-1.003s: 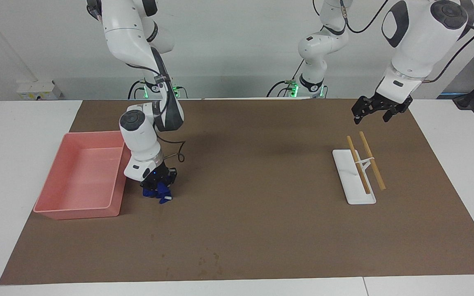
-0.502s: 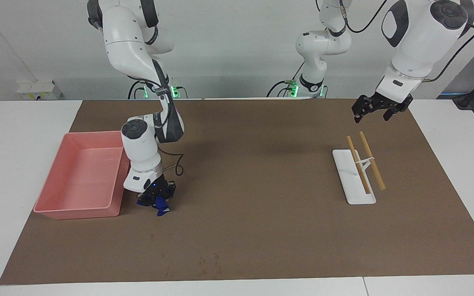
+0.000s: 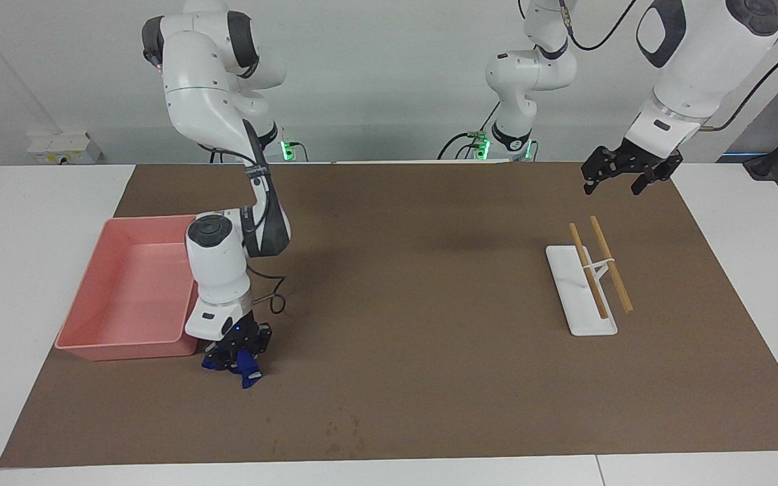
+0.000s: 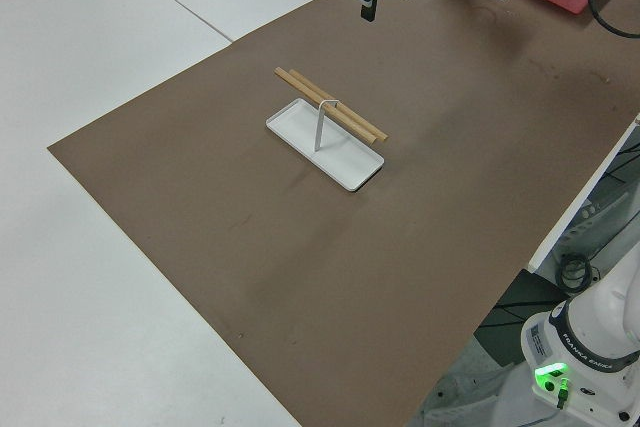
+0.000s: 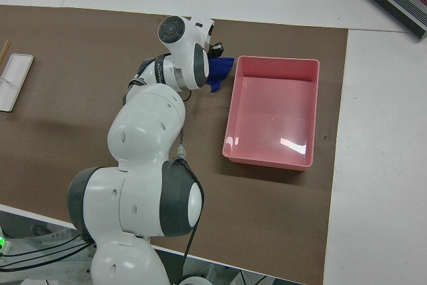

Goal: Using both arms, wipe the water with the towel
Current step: 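Carry the blue cloth with the right gripper toward the pink bin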

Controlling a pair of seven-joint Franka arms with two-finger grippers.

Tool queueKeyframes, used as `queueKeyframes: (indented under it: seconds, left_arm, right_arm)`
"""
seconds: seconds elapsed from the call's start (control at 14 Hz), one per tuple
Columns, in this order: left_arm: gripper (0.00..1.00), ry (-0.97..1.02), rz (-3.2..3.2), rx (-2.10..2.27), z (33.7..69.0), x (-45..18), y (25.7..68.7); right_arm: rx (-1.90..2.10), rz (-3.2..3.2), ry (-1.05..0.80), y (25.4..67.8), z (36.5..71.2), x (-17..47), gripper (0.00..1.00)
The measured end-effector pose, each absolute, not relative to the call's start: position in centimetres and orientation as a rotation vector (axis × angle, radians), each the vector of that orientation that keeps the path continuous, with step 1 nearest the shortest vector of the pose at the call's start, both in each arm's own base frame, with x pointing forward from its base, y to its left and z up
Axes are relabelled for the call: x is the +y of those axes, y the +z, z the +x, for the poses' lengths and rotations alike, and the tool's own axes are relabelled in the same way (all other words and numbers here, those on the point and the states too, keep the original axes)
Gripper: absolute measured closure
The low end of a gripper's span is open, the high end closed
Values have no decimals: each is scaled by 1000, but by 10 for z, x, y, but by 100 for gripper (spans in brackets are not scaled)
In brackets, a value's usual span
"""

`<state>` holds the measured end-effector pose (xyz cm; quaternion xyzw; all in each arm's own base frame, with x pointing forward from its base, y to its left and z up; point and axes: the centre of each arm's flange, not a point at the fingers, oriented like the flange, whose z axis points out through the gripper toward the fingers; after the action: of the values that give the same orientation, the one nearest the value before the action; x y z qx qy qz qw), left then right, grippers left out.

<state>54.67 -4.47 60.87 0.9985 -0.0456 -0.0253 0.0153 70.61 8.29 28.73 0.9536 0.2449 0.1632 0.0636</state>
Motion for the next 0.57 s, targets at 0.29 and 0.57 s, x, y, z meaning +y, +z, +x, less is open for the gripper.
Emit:
queueKeyframes:
  seconds: [0.29, 0.57]
  left_arm:
    - [0, -69, 3106, -179, 538, -46, 632]
    - [0, -116, 3105, -185, 533, -46, 632]
  right_arm:
    - [737, 2876, 551, 285, 711, 87, 85]
    - [577, 2979, 597, 280, 712, 89, 86]
